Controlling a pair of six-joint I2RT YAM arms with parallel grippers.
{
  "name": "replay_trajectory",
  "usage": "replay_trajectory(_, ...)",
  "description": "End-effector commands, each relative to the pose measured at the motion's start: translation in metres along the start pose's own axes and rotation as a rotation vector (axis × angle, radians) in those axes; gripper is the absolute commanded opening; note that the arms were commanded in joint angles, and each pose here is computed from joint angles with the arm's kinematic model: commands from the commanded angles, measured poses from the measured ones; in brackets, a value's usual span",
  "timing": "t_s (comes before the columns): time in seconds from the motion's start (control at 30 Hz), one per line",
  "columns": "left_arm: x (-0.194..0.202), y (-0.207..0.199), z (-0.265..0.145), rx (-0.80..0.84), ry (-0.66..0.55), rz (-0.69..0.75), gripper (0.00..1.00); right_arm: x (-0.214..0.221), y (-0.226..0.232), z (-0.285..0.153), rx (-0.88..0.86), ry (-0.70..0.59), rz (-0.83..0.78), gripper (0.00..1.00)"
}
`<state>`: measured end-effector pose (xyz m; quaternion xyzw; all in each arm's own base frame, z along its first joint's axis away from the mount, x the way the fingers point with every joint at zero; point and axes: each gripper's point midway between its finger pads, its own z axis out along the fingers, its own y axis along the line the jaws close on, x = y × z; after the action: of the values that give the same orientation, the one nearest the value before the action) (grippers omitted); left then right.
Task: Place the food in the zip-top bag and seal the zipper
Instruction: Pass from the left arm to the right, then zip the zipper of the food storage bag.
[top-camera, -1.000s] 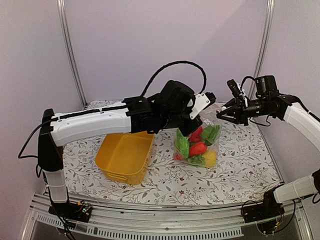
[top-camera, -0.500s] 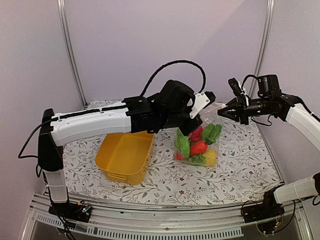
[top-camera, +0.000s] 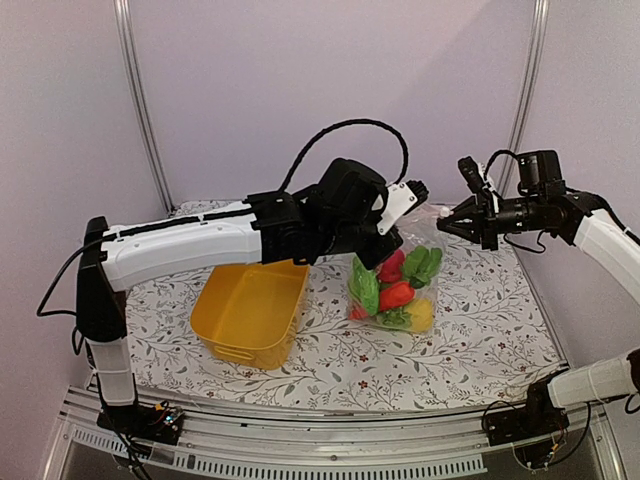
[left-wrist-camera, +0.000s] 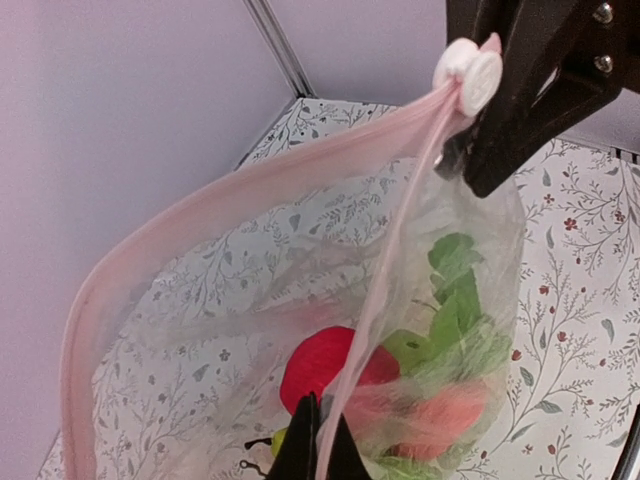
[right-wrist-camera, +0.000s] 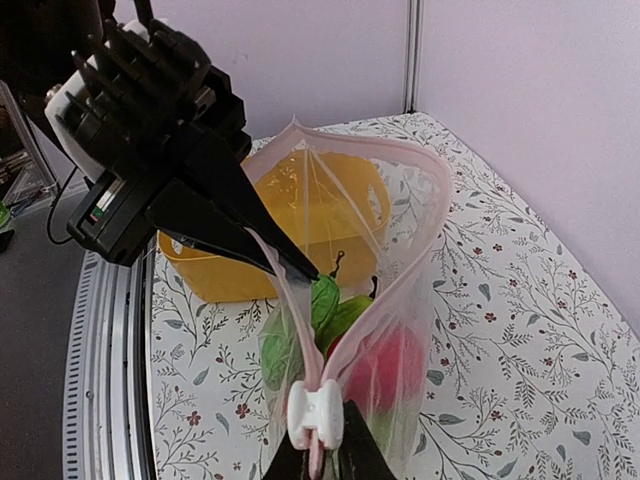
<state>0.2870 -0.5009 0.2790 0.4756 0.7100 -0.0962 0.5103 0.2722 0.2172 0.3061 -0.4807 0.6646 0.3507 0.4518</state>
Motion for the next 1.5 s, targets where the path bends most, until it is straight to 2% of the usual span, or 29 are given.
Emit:
replay_trajectory(0.0,-0.003,0.011,0.003,-0.024,-0.009,-0.027,0.0,0.004,0.003,-0.001,0.008,0.007,0.004,0.04)
replay_trajectory(0.03,-0.004,0.012,0.002,-0.025,-0.011,-0.028,0.0,0.003,0.003,-0.001,0.01,0.006,0.002,0.0)
replay_trajectory(0.17,-0.005,0.01,-0.001,-0.012,-0.01,-0.022,0.02,0.002,0.003,-0.002,0.015,0.008,-0.009,0.0)
replay_trajectory(0.27,-0.021,0.011,-0.018,0.024,-0.05,-0.035,0.3,0.0,0.005,-0.004,0.013,0.012,-0.041,0.0)
replay_trajectory(0.37,-0.051,0.006,-0.044,0.116,-0.158,-0.052,0.55,-0.007,0.01,-0.008,-0.007,0.011,-0.074,0.0)
replay_trajectory(0.43,-0.066,0.005,-0.058,0.152,-0.231,-0.045,0.66,-0.013,0.015,-0.01,-0.026,0.005,-0.1,0.0)
replay_trajectory(0.53,-0.083,0.005,-0.065,0.163,-0.291,-0.007,0.74,-0.022,0.021,-0.015,-0.049,-0.001,-0.123,0.0)
replay_trajectory(0.83,-0.105,-0.023,-0.046,0.296,-0.318,0.073,0.76,-0.026,0.032,-0.024,-0.068,0.024,-0.168,0.0)
replay_trajectory(0.97,-0.107,-0.044,-0.041,0.397,-0.324,0.053,0.7,-0.02,0.035,-0.023,-0.074,0.034,-0.154,0.0)
replay_trajectory(1.27,-0.094,-0.054,-0.02,0.404,-0.298,0.091,0.5,-0.018,0.041,-0.025,-0.091,0.041,-0.165,0.0)
replay_trajectory(1.47,-0.094,-0.06,-0.021,0.443,-0.314,0.1,0.44,-0.014,0.045,-0.025,-0.109,0.058,-0.165,0.0)
